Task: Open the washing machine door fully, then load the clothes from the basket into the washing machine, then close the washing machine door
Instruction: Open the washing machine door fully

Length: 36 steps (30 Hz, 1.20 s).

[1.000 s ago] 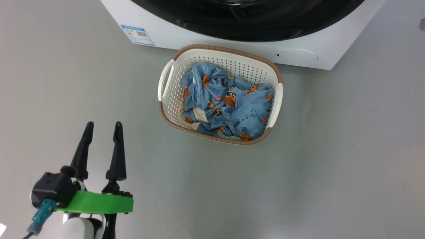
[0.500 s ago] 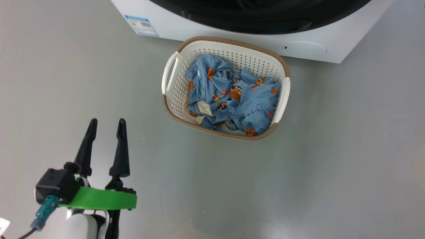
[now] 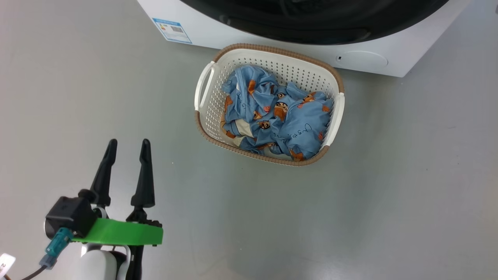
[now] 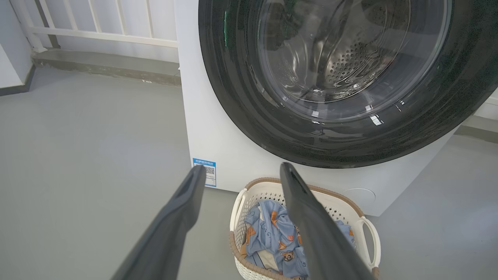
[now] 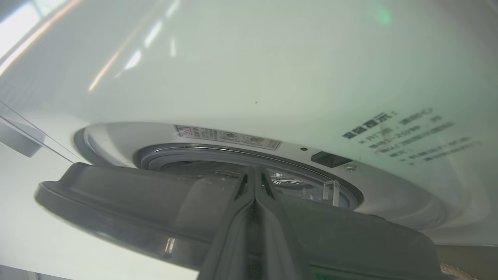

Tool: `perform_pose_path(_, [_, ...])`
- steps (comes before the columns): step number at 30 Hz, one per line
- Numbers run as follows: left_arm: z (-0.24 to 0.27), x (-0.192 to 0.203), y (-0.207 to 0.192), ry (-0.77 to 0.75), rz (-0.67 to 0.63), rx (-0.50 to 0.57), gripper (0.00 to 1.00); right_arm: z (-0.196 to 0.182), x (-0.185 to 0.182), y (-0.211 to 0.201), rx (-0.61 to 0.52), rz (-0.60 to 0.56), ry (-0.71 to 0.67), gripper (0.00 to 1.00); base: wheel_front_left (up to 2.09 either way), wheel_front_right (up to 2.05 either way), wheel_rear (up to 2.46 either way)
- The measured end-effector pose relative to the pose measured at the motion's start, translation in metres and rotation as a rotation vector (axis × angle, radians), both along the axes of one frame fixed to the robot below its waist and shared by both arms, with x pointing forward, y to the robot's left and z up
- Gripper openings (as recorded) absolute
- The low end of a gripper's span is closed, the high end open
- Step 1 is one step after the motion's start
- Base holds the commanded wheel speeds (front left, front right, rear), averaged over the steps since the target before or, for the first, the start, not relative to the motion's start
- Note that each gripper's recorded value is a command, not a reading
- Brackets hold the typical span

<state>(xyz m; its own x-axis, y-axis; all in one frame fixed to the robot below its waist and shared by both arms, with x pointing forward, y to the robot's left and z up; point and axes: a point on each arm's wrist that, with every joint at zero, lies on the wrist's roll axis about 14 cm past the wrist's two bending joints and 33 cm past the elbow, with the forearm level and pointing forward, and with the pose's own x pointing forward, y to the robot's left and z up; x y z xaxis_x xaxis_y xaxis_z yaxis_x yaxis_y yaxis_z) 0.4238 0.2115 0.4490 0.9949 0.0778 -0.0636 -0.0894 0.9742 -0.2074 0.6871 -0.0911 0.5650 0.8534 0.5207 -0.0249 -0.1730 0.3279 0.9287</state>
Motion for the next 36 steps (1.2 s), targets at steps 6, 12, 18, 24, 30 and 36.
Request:
perform_pose_path(6, [0.001, -0.002, 0.001, 0.000, 0.003, -0.001, 1.00, 0.000, -0.002, 0.003, -0.015, 0.011, 0.003, 0.00, 0.00, 0.00, 0.00])
perform_pose_path(12, [0.002, -0.003, 0.002, -0.003, 0.008, -0.007, 1.00, 0.000, -0.005, 0.005, -0.021, 0.040, 0.020, 0.00, 0.00, 0.00, 0.00])
perform_pose_path(18, [0.009, -0.007, 0.002, -0.018, 0.014, -0.009, 1.00, -0.001, -0.018, 0.007, -0.037, 0.078, 0.048, 0.00, 0.00, 0.00, 0.00])
perform_pose_path(24, [0.021, -0.011, 0.005, -0.049, 0.024, -0.012, 1.00, -0.004, -0.041, 0.015, -0.070, 0.129, 0.072, 0.00, 0.00, 0.00, 0.00])
perform_pose_path(30, [0.026, -0.023, 0.005, -0.056, 0.031, -0.018, 1.00, -0.004, -0.067, 0.022, -0.074, 0.182, 0.096, 0.00, 0.00, 0.00, 0.00])
perform_pose_path(36, [0.032, -0.037, 0.008, -0.067, 0.043, -0.008, 1.00, -0.006, -0.092, 0.032, -0.076, 0.240, 0.121, 0.00, 0.00, 0.00, 0.00])
